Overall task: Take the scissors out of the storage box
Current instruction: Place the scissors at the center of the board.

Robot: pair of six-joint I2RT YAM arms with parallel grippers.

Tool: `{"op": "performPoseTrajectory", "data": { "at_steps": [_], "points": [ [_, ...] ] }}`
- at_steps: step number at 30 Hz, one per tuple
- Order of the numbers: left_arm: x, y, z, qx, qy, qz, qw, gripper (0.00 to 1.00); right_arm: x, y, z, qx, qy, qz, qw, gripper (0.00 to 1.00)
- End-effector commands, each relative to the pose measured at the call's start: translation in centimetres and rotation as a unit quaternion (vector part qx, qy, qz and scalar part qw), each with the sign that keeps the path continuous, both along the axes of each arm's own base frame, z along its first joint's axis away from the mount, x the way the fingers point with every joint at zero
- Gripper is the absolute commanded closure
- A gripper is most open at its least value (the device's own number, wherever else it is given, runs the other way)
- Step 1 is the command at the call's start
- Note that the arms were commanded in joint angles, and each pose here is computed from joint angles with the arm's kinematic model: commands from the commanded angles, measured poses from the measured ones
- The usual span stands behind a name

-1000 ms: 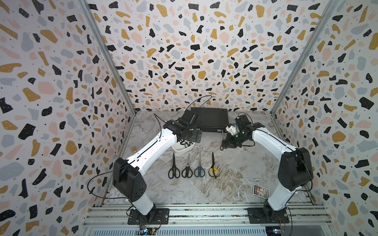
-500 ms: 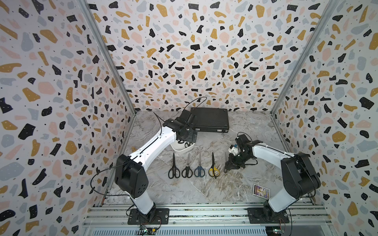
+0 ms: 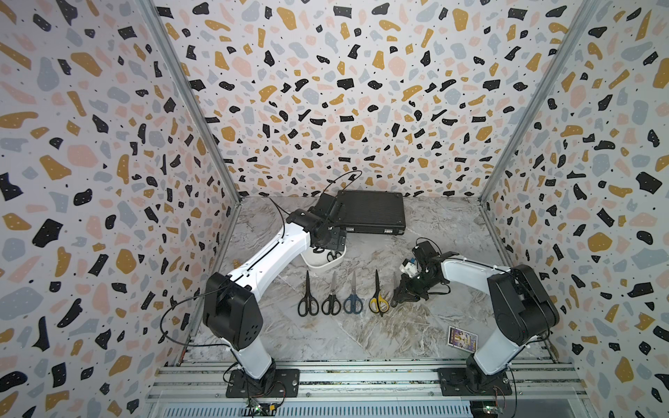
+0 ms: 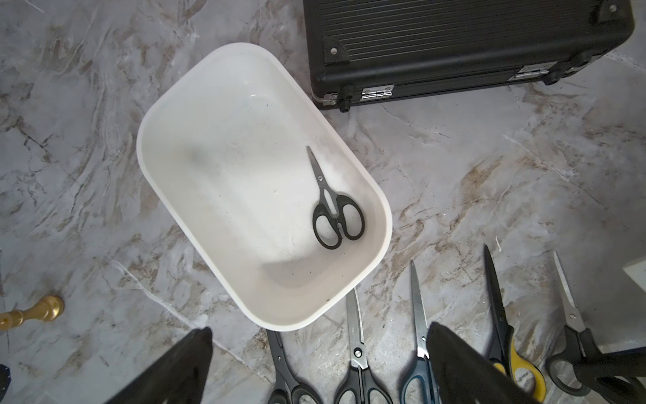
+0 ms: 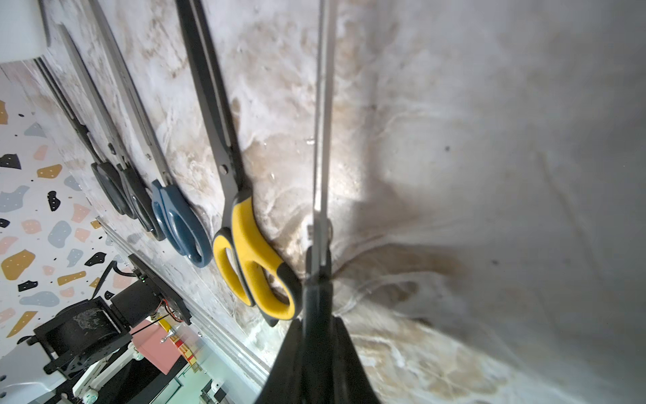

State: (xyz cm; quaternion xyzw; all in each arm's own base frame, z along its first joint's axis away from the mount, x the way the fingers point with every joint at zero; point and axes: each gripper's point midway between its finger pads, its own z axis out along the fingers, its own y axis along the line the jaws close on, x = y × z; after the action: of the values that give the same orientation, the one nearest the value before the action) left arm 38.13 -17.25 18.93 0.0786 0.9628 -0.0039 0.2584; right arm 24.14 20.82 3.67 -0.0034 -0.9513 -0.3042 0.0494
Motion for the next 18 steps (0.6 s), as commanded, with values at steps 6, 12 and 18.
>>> {"op": "performPoseTrajectory", "data": {
  "at_steps": [6, 12, 18],
  "points": [
    [1.5, 1.2, -1.3, 0.027, 0.016, 0.012, 0.999, 0.00, -1.1, -1.9, 1.5, -0.051, -0.010, 0.019, 0.998, 0.70],
    [1.9, 1.1, -2.5, 0.032, 0.025, 0.007, 0.999, 0.01, -1.5, -2.6, 2.2, -0.074, -0.006, 0.039, 0.996, 0.65],
    [2.4, 1.7, -5.9, 0.065, 0.050, 0.003, 0.997, 0.09, -2.1, -4.0, 4.0, -0.111, -0.012, 0.069, 0.991, 0.63]
  ]
}}
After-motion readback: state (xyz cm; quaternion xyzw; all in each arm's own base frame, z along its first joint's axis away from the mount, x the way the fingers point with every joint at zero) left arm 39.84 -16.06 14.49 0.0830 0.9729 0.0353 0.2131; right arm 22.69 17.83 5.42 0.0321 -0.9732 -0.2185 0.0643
